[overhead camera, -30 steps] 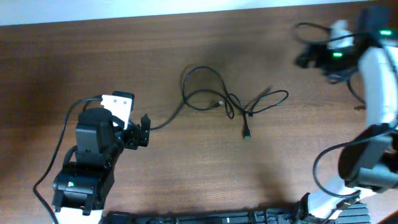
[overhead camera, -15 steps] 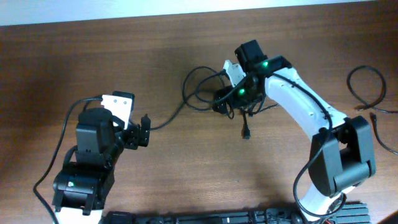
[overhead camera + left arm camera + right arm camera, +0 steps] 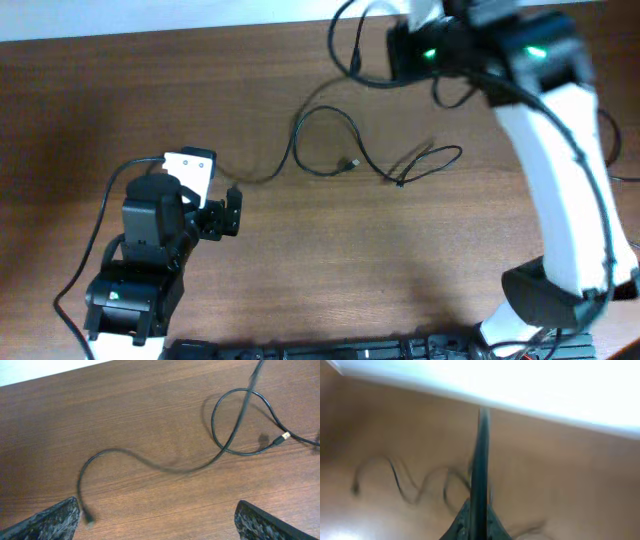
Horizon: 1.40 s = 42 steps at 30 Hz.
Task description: Untangle cables
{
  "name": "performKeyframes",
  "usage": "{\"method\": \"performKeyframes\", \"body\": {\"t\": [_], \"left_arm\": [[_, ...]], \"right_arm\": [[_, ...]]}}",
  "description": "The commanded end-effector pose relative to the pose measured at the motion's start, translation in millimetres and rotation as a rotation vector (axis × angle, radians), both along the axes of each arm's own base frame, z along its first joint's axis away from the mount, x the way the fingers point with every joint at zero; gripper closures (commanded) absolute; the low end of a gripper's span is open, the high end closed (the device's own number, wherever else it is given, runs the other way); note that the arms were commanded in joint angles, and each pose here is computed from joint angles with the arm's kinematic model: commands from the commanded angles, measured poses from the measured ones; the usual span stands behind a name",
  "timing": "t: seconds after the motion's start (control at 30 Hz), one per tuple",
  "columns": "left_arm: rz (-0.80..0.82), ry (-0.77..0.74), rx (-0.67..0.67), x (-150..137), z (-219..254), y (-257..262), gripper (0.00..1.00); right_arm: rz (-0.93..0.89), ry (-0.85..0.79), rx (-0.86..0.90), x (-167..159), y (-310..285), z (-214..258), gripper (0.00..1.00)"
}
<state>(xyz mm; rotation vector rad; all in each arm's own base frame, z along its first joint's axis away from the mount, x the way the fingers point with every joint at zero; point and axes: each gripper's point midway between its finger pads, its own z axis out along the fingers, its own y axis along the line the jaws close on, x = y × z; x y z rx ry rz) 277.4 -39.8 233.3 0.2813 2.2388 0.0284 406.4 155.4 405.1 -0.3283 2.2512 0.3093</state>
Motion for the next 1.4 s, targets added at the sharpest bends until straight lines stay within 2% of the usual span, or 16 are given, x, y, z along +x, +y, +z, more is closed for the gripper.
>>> {"method": "performKeyframes", "body": {"t": [0.0, 0.07, 0.2, 0.3, 0.4, 0.53, 0.6, 0.67, 0.77, 0.87, 1.0, 1.07, 1.17, 1.27, 1.3, 1.37], "left_arm": [[0.002, -0.01, 0.018, 0.7, 2.3, 2.9, 0.01], [0.002, -0.01, 0.018, 0.7, 2.3, 2.9, 0.01], [0.002, -0.01, 0.018, 0.7, 2.3, 2.9, 0.01], [0.002, -0.009, 0.018, 0.6, 2.1, 3.0, 0.01], [0.002, -0.007, 0.018, 0.3, 1.8, 3.0, 0.01], [0.002, -0.007, 0.018, 0.3, 1.8, 3.0, 0.01], [0.002, -0.007, 0.018, 0.3, 1.8, 3.0, 0.01], [0.002, -0.007, 0.018, 0.3, 1.8, 3.0, 0.01], [0.002, -0.007, 0.018, 0.3, 1.8, 3.0, 0.01], [0.002, -0.007, 0.018, 0.3, 1.8, 3.0, 0.01], [0.002, -0.007, 0.018, 0.3, 1.8, 3.0, 0.01], [0.002, -0.007, 0.018, 0.3, 1.8, 3.0, 0.01], [0.002, -0.007, 0.018, 0.3, 1.8, 3.0, 0.01], [0.002, -0.007, 0.018, 0.3, 1.8, 3.0, 0.01], [0.002, -0.007, 0.018, 0.3, 1.8, 3.0, 0.01], [0.002, -0.007, 0.018, 0.3, 1.8, 3.0, 0.01]], "right_arm": [[-0.247, -0.371, -0.017, -10.0, -55.1, 116.0, 0.96], [-0.492, -0.568, -0.11, -22.4, -107.3, 169.9, 0.96], [-1.011, -0.7, -0.273, -48.1, -227.5, 210.1, 0.96], [-1.362, -0.712, -0.224, -84.5, -335.4, 206.1, 0.96], [-1.524, -0.695, -0.061, -117.6, -414.1, 185.5, 0.96], [-1.561, -0.633, 0.173, -128.3, -473.3, 152.0, 0.96], [-1.592, -0.669, 0.189, -140.9, -493.3, 155.3, 0.96], [-1.516, -0.819, 0.208, -141.2, -490.6, 192.2, 0.96], [-1.185, -1.118, 0.295, -122.5, -454.5, 274.6, 0.96], [-1.109, -1.301, 0.311, -135.0, -443.1, 314.5, 0.96], [-1.154, -1.129, 0.314, -107.9, -464.0, 272.3, 0.96], [-1.046, -1.049, 0.346, -74.5, -461.9, 255.0, 0.96], [-0.93, -0.901, 0.26, -19.9, -446.9, 216.5, 0.96], [-0.82, -0.644, 0.156, 49.2, -417.5, 138.4, 0.96], [-0.781, -0.511, 0.144, 76.6, -403.7, 94.3, 0.96], [-0.799, -0.312, 0.143, 105.0, -394.0, 25.0, 0.96]]}}
